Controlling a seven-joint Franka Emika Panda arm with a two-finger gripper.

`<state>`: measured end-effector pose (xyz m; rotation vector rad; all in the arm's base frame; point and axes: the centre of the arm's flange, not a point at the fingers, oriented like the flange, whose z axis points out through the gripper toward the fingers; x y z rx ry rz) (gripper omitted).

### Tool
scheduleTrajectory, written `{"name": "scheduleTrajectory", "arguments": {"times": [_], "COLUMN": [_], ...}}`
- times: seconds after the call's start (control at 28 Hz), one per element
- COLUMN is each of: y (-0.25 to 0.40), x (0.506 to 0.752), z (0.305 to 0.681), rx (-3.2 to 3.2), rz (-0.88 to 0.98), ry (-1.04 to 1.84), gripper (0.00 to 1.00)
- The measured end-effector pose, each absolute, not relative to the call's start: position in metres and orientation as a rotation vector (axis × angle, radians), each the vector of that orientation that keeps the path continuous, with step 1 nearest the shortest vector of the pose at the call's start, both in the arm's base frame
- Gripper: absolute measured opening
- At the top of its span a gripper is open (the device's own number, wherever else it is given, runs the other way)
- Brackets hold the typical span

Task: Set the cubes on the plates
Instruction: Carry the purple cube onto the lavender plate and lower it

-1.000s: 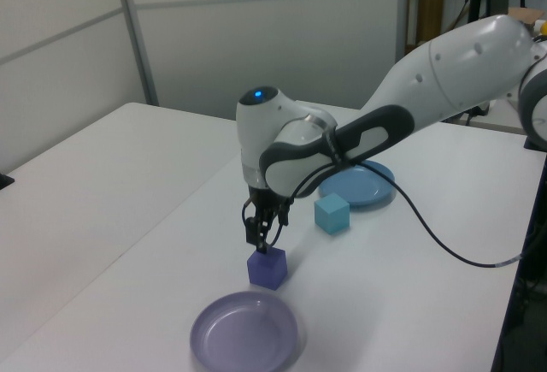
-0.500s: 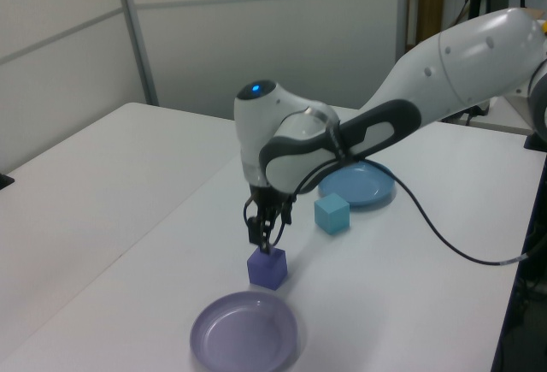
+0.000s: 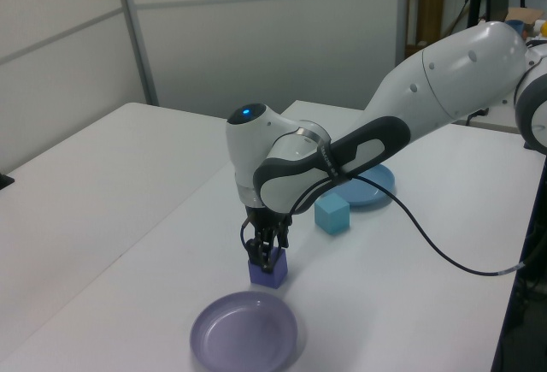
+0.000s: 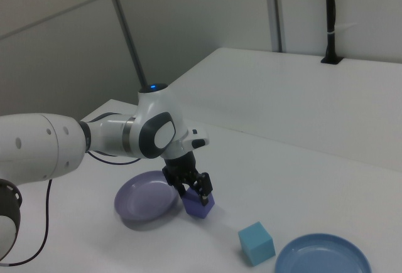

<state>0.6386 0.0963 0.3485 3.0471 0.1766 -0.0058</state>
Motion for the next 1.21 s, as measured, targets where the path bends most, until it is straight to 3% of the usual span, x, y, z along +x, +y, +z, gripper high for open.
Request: {"name": "scheduleTrajectory", "arguments": {"times": [0.07, 0.25, 0.54, 0.79, 1.21], "y": [0.092, 0.091, 0.104, 0.163, 0.229], "x": [0.640, 0.642, 0.641, 0.611, 0.584], "z": [0.349, 0.352, 0.381, 0.418, 0.396], "rx": [3.047, 3.048, 3.047, 3.026, 2.998], "rz": [0.001, 0.012, 0.069, 0.008, -0.072], "ry": [0.166, 0.162, 0.188, 0.316, 0.456], "gripper": [0.71, 0.59, 0.58, 0.54, 0.55]}}
